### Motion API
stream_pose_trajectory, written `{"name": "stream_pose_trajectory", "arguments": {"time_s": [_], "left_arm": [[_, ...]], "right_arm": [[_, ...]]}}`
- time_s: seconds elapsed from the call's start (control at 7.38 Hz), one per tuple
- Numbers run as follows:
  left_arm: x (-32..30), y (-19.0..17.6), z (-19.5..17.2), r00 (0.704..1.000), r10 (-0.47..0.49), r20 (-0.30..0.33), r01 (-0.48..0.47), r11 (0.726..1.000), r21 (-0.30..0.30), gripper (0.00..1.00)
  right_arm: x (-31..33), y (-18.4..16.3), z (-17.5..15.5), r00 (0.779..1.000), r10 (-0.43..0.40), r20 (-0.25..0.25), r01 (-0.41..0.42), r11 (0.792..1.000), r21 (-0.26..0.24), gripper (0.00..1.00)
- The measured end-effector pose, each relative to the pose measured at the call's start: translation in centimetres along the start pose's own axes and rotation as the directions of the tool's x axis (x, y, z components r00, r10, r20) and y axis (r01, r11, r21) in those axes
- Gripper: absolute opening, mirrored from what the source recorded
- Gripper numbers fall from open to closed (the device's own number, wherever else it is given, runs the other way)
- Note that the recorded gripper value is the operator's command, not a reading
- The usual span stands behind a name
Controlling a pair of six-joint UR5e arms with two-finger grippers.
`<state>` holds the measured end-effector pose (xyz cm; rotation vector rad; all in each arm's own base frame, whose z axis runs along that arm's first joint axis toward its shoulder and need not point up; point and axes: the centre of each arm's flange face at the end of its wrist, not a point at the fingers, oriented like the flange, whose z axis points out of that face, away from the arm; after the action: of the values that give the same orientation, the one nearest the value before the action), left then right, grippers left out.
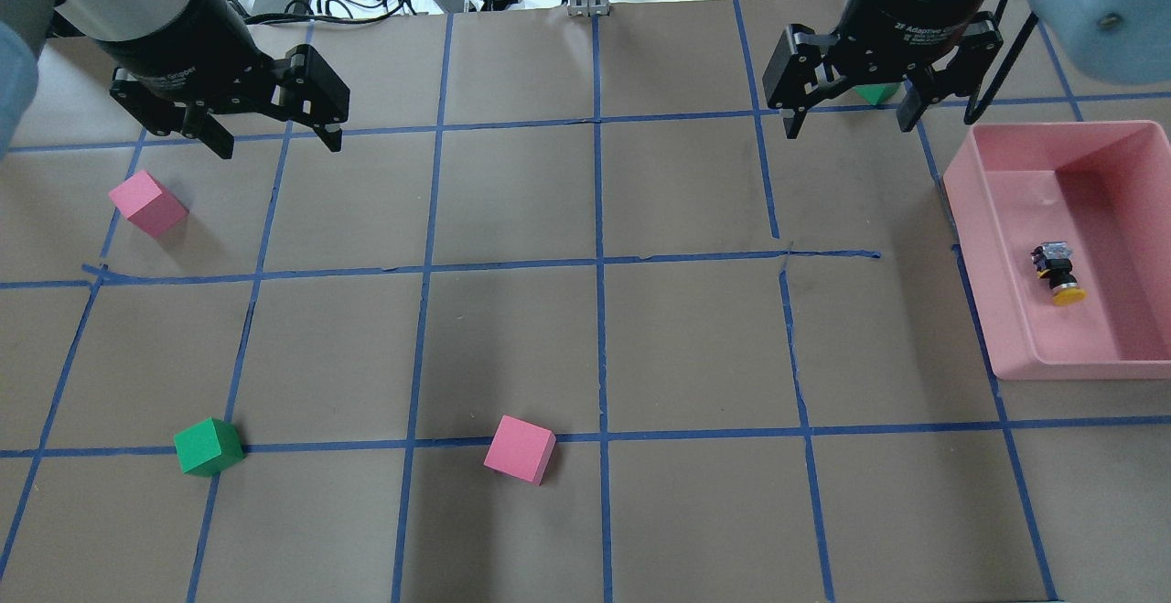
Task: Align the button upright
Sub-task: 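Move the right gripper toward the pink bin above the button switch, then lower the right gripper into the bin and grasp the black button switch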
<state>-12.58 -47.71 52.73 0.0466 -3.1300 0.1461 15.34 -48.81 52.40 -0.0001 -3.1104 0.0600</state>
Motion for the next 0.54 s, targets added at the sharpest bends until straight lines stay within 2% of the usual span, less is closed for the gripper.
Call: {"name": "stream_pose_trajectory", "arguments": {"time_s": [0.27, 0.54], "left_arm": [[0.0, 0.0, -0.1, 1.0, 0.001, 0.003, -0.001, 1.0, 0.002, 1.0], [0.0, 0.0, -0.1, 1.0, 0.002, 0.003, -0.002, 1.0, 0.002, 1.0]], "right_arm": [[5.2, -1.4, 0.5, 0.998, 0.053, -0.025, -0.053, 0.999, -0.009, 1.0], [13.0, -2.3, 1.5, 0.999, 0.036, -0.039, -0.037, 0.999, -0.029, 1.0]]}}
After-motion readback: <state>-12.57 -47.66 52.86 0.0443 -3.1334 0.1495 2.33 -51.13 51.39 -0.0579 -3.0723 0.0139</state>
